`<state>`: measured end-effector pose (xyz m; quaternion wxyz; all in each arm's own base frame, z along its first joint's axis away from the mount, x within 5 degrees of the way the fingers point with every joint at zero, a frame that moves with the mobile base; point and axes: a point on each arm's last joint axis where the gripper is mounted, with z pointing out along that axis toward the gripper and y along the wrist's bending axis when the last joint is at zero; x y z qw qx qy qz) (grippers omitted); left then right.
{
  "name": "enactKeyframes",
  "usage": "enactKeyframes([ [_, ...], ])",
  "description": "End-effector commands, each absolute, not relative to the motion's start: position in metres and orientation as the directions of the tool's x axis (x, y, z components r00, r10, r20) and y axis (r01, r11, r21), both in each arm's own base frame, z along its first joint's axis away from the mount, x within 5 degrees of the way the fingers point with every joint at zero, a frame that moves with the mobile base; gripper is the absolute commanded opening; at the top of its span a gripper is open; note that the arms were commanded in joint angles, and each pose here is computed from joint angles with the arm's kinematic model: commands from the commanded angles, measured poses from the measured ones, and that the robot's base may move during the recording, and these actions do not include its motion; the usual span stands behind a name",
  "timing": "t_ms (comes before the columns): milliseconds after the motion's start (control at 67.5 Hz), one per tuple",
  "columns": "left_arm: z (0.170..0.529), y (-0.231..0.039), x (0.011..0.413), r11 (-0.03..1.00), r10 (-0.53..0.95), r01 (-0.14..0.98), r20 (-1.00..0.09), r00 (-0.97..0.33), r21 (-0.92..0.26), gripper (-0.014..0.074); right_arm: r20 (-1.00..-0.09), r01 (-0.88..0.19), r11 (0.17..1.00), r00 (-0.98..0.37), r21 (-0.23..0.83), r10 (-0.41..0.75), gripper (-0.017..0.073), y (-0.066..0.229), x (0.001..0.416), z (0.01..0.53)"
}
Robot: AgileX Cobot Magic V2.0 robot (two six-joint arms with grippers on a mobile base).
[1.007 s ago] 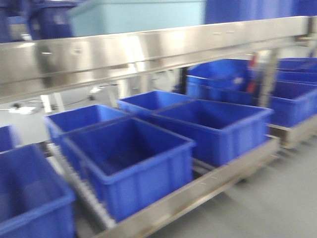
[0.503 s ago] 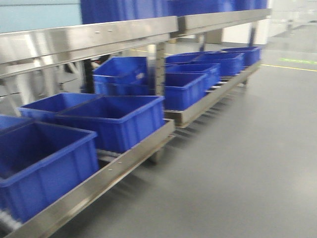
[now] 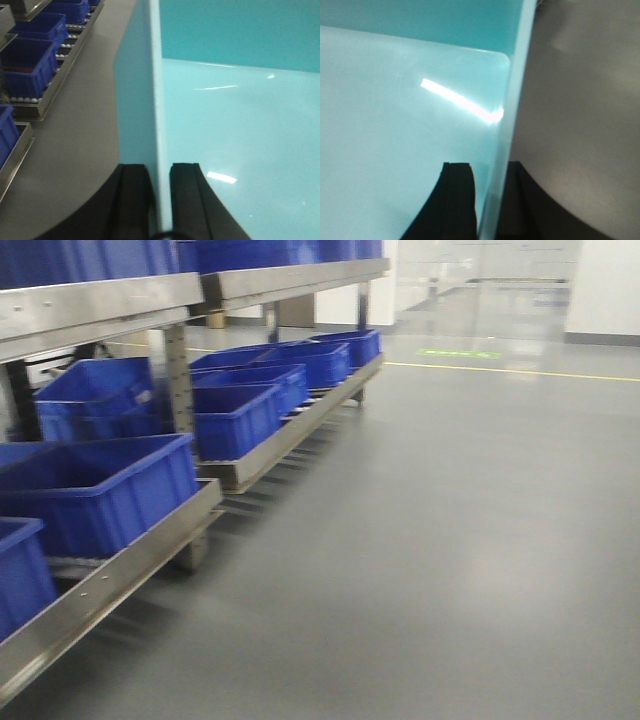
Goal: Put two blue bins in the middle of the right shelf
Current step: 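Back the base away from the rack while holding the teal bin, then drive across the floor carrying the teal bin in both grippers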
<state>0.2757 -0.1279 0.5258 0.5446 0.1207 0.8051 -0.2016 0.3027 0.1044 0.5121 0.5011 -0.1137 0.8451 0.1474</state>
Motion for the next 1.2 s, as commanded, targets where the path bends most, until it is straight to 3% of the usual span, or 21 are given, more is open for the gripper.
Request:
enactKeyframes([
  [0,0.5428,-0.1267,0.2658,0.862,-0.107,0.444,-0.943,-0.314,-0.245,-0.0111,-0.906,-0.344,0.932,-0.420,0.111,-0.047,-0.0152,0.1015,0.3018,0.5196],
  [1184,0.5428,-0.1267,0.2658,0.862,-0.107,0.444,-0.943,-0.314,-0.245,-0.0111,-0.906,-0.344,0.932,-0.420,0.111,-0.047,-0.0152,0.1015,0.3018,0.5196],
])
